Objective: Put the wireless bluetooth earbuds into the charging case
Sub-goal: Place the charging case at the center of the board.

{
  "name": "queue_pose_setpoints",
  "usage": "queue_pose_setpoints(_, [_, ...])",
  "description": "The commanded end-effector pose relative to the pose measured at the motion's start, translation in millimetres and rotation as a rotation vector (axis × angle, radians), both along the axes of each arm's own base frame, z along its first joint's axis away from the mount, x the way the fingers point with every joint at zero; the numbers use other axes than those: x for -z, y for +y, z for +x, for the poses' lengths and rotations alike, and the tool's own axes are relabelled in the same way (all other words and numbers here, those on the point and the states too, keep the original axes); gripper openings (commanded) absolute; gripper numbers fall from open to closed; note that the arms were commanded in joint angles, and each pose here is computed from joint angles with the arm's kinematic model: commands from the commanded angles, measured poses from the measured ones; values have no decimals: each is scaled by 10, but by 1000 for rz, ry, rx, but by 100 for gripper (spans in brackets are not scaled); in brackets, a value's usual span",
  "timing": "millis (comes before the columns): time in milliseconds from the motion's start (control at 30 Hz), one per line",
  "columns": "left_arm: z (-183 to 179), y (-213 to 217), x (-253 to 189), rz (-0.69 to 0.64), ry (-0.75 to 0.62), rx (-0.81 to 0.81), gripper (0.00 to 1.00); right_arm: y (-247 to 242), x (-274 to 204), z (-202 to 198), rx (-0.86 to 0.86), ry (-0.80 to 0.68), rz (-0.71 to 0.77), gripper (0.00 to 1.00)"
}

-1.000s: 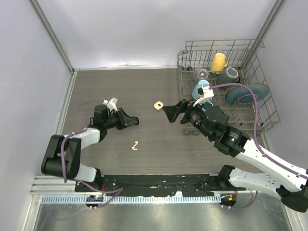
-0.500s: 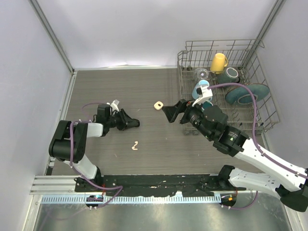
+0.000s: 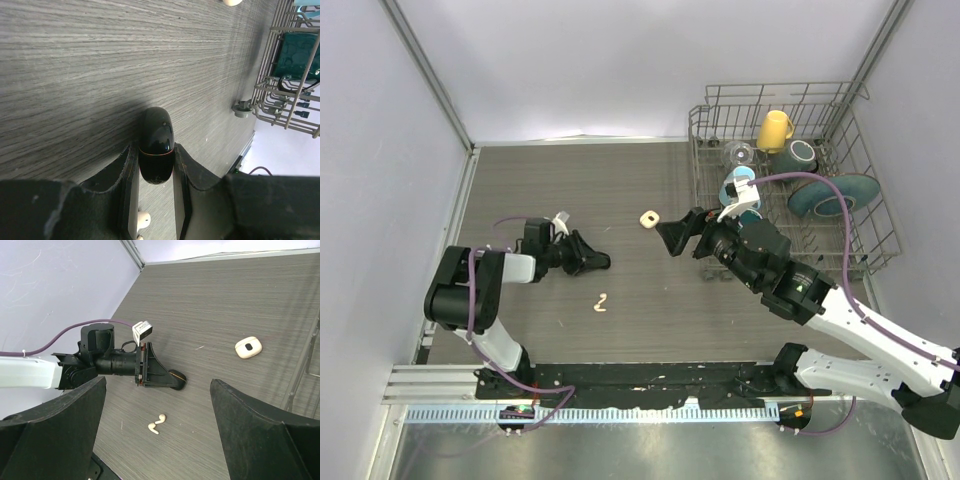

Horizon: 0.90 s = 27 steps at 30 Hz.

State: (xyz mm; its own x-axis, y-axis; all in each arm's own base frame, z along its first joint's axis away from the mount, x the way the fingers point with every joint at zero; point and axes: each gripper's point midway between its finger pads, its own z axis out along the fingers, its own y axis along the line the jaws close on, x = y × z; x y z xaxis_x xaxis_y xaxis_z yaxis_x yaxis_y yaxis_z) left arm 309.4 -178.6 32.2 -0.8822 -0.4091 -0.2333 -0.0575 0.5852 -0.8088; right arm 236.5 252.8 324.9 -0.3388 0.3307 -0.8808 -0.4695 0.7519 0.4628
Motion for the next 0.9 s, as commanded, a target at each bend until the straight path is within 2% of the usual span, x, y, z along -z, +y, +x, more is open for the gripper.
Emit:
queue_pose_setpoints(0, [78, -39, -81, -25, -31, 29, 9, 11, -196, 22, 2, -43, 26, 90])
queue_pose_setpoints(233, [51, 37, -42, 36, -25, 22, 21, 18, -160, 46, 9, -39, 13, 90])
queue_pose_setpoints(300, [38, 48, -40, 57, -25, 31, 29, 28, -159, 51, 7, -38, 12, 90])
queue_pose_setpoints(633, [55, 232, -110, 183, -45, -19, 32, 52, -150, 49, -2, -36, 10, 90])
queue_pose_setpoints(867, [72, 241, -218, 185, -72, -27, 39, 47, -150, 40, -5, -38, 9, 90])
